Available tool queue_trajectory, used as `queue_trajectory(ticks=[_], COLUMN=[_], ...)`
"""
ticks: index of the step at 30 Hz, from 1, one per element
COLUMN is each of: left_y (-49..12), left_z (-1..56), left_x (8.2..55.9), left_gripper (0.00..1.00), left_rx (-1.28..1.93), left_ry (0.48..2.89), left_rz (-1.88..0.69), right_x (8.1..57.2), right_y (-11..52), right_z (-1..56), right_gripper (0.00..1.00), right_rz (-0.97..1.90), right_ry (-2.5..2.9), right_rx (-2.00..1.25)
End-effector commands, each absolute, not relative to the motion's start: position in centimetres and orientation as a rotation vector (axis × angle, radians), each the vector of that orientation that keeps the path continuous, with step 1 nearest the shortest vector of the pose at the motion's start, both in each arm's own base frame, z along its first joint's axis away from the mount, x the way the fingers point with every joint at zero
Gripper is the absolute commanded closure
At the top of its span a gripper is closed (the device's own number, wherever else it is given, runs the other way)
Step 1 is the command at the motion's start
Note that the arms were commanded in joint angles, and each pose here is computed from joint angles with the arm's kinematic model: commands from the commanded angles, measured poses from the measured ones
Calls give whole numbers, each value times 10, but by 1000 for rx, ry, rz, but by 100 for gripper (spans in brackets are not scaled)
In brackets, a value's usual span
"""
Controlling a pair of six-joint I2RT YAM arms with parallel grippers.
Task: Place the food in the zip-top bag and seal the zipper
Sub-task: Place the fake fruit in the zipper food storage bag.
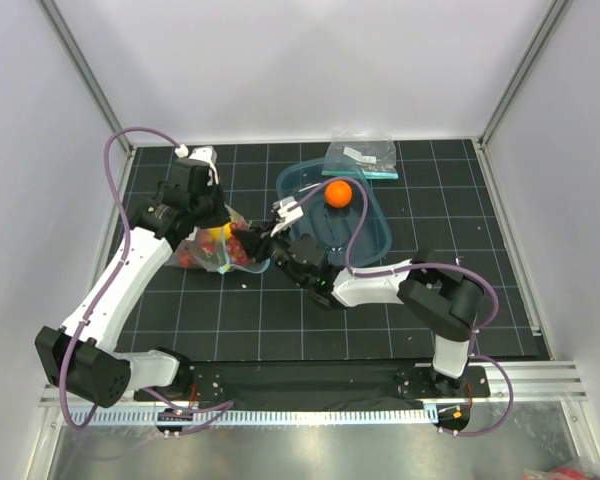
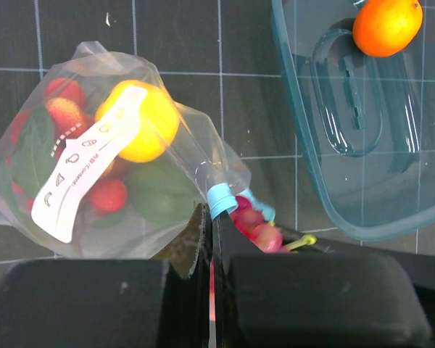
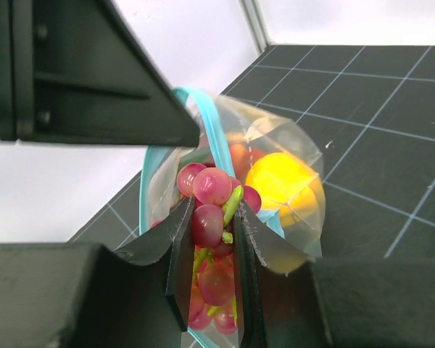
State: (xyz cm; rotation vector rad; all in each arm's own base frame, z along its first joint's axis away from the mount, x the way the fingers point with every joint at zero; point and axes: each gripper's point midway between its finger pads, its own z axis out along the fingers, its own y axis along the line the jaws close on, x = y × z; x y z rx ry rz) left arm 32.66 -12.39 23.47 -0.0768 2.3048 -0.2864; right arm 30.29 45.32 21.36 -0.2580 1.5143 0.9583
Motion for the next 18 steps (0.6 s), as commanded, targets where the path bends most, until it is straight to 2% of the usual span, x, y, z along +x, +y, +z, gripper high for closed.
queue_trajectory(ticks=[1,12,18], left_y=[-123,-144,-145], left_z=[262,282,280], left_x=[331,322,323], left_gripper=[100,100,100], left_rx=[-85,2,-1], left_ry=[2210,2138,2140], left_rz=[-333,-505,-518], right_x=[300,305,300], right_y=[460,486,495], right_z=[224,211,210], right_gripper=[95,93,92], right_rz=[969,1019,1000], right_ry=[1460,1499,1515], right_rx=[-244,-315,-407])
